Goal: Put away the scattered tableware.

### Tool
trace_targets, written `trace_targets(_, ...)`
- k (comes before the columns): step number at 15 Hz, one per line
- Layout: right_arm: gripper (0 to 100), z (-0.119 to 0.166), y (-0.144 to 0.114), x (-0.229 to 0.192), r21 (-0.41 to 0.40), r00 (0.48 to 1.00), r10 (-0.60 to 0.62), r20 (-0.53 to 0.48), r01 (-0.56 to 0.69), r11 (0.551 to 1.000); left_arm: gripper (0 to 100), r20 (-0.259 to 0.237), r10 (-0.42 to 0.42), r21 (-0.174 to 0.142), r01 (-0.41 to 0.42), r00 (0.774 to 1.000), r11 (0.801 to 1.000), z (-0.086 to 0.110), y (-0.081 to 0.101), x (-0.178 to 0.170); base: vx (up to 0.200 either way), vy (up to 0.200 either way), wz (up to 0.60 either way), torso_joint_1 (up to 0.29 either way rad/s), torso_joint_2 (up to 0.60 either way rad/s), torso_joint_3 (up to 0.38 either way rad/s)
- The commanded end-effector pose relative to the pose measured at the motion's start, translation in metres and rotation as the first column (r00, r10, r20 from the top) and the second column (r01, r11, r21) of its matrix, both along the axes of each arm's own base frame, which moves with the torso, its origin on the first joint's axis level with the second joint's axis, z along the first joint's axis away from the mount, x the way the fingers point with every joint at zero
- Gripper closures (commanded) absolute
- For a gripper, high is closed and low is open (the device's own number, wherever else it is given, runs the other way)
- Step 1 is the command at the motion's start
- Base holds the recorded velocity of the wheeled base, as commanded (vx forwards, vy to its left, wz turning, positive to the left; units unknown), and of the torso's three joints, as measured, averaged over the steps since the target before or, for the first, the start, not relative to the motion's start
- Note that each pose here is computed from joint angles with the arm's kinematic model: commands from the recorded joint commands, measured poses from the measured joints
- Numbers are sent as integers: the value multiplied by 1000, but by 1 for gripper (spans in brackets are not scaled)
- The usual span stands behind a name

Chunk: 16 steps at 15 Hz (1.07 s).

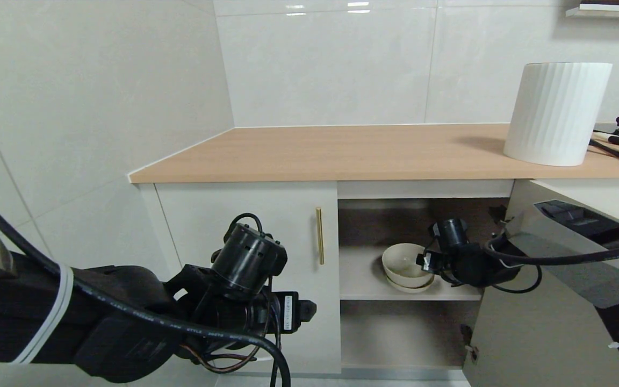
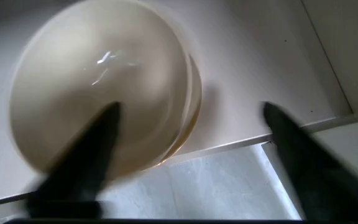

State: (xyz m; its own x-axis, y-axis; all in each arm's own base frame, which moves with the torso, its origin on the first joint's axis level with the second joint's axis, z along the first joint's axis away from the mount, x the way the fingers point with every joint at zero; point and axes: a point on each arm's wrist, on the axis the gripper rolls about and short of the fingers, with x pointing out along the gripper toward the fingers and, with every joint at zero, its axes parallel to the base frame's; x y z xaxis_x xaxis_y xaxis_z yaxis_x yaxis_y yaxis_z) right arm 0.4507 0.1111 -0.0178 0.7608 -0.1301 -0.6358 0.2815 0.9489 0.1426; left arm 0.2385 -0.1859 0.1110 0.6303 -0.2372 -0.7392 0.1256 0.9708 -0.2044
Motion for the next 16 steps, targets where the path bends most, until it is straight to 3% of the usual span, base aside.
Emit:
trace_targets(1, 0, 3, 0, 0, 2, 1000, 0, 5, 0, 1000, 0, 2, 3, -1, -3, 1000, 1000, 0, 0, 0, 0, 0, 0, 0, 0, 0)
trace_targets(5, 0, 21, 0, -12, 8, 1000, 12, 10, -12, 1000, 0, 42, 25, -31, -24, 999, 999, 15, 9, -1, 0, 0, 0, 0, 0, 0)
trace_targets(8, 0, 75, 10, -55, 21, 996, 80, -39, -80, 997, 0, 145, 75, -98, -61, 987, 993, 53, 35, -8, 0, 0, 0, 0, 0, 0)
trace_targets(10, 0, 115, 12, -96, 68, 985, 164, -44, -161, 985, 0, 231, 87, -123, -59, 969, 991, 84, 58, -25, 0, 0, 0, 0, 0, 0)
trace_targets(12, 0, 137, 13, -143, 80, 973, 227, -47, -223, 972, 0, 278, 63, -120, -30, 959, 992, 110, 77, -57, 0, 0, 0, 0, 0, 0)
trace_targets(14, 0, 160, 3, -181, 88, 969, 247, -1, -246, 965, 0, 259, -14, -120, 47, 966, 992, 120, 96, -93, 0, 0, 0, 0, 0, 0)
trace_targets(16, 0, 185, -7, -221, 94, 961, 274, 38, -276, 956, 0, 227, -95, -172, 136, 969, 976, 126, 113, -123, 0, 0, 0, 0, 0, 0)
